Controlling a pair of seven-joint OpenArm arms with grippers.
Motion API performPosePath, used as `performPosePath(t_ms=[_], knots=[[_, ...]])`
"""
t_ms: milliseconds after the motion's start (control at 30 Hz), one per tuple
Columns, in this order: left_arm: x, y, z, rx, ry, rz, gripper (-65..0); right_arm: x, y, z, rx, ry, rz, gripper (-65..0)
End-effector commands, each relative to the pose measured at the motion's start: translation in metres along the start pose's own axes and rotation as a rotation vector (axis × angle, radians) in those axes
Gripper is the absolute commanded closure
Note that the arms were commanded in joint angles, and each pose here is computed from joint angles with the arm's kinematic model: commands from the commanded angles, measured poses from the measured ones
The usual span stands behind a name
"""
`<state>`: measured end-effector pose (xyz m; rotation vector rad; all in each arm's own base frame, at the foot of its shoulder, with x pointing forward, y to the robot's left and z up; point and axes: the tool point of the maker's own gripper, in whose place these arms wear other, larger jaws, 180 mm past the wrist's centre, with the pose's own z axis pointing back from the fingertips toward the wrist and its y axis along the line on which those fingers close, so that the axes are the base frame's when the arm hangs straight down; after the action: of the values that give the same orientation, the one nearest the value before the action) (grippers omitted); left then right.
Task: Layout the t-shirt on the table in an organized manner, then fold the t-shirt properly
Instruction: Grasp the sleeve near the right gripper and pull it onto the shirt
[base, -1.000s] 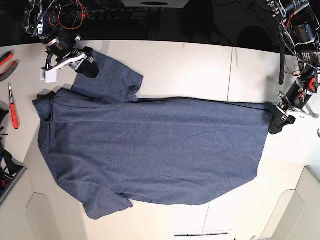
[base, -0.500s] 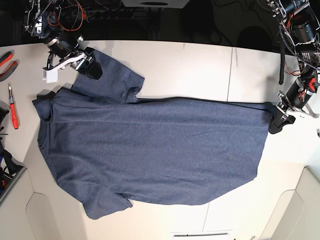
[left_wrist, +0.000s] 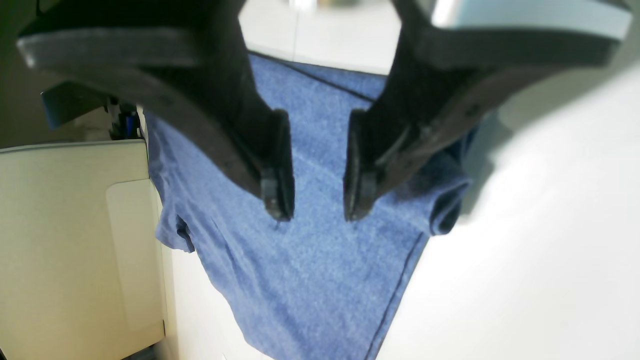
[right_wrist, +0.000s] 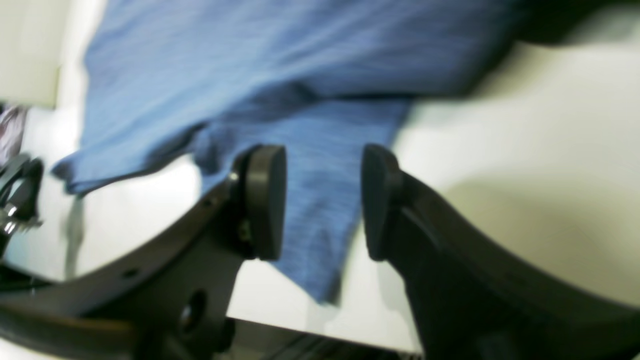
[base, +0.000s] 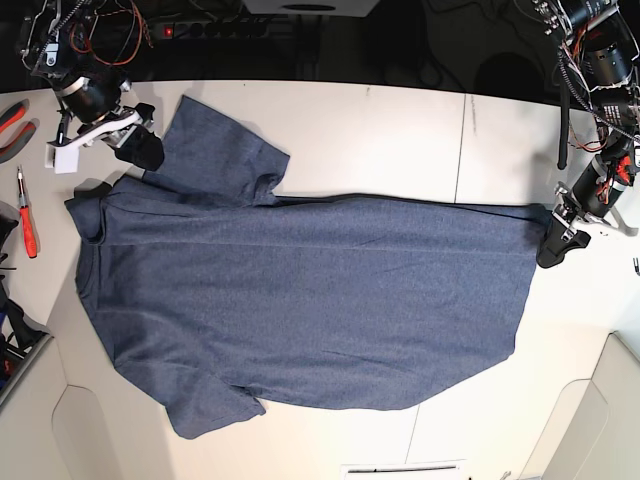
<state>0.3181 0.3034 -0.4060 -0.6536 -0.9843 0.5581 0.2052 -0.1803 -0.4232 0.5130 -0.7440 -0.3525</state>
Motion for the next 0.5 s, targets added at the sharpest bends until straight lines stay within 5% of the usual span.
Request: performPosePath(t_ms=[0, 167, 467], knots=[[0.022, -0.008, 0.001, -0.027, -0.049, -0.028, -21.2, 0.015, -0.002, 0.004, -0.001, -0.054, 0.001, -25.0], [0.022, -0.008, 0.001, -0.027, -0.050, -0.028, -21.2, 0.014, -0.021, 0.009, -0.081, -0.051, -0.029, -25.0], [0.022, -0.008, 0.001, -0.027, -0.050, -0.028, -21.2, -0.033, -0.033, -0.007, -0.079, 0.063, -0.136, -25.0]])
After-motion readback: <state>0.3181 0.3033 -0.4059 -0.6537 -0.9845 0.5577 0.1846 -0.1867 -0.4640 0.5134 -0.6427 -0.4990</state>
